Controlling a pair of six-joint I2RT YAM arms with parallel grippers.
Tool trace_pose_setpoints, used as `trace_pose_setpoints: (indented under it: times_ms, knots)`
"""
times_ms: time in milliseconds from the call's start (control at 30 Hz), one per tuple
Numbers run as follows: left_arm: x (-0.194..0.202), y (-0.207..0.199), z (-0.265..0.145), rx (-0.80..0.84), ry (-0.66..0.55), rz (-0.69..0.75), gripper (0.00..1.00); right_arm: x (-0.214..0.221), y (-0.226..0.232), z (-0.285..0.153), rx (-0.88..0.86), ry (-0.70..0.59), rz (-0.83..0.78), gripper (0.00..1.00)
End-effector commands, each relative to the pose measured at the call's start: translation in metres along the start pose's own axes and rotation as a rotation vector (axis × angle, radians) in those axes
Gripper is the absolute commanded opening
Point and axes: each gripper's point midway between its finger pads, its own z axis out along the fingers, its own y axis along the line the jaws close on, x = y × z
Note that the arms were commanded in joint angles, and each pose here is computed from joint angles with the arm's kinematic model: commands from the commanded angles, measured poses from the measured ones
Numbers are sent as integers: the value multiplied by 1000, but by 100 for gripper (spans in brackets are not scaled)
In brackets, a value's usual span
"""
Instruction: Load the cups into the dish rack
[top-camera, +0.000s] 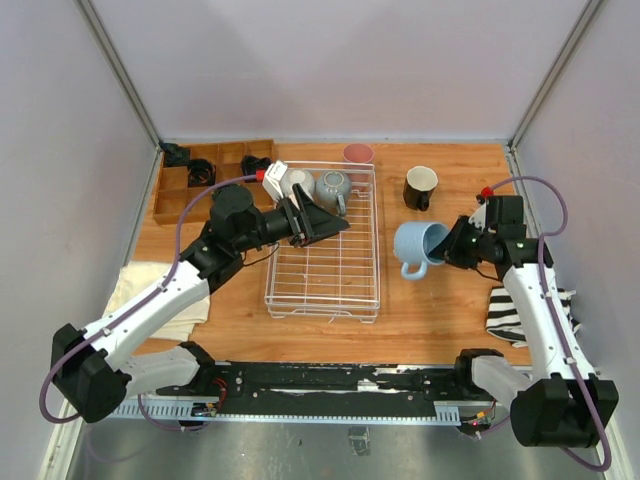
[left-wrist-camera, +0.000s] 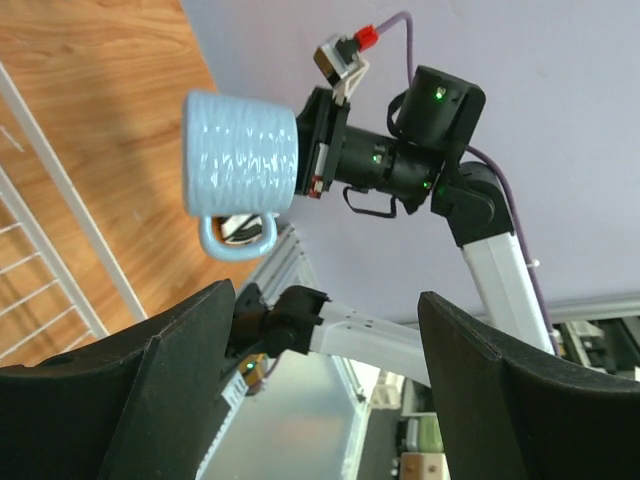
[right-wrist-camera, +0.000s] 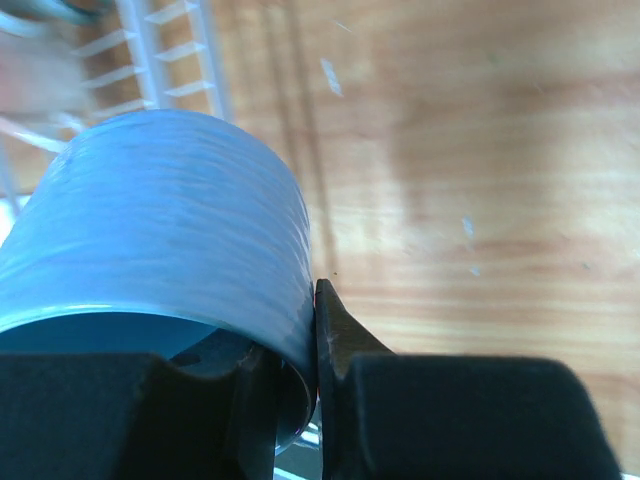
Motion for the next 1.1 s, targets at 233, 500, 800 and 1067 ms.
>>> trace_pose_setpoints:
  times_ms: [233, 500, 800, 1067]
  knots:
    - [3, -42, 9, 201, 23, -115, 79, -100, 131, -56, -631, -312, 137, 1]
    - [5, -25, 27, 162, 43, -138, 79, -126, 179, -72, -876, -391, 142, 1]
    - [-4, -29, 42, 218, 21, -120, 79, -117, 228, -78, -1020, -398, 91, 1]
    - [-8, -35, 41, 269, 2, -147, 79, -98, 256, -65, -1064, -345, 60, 1]
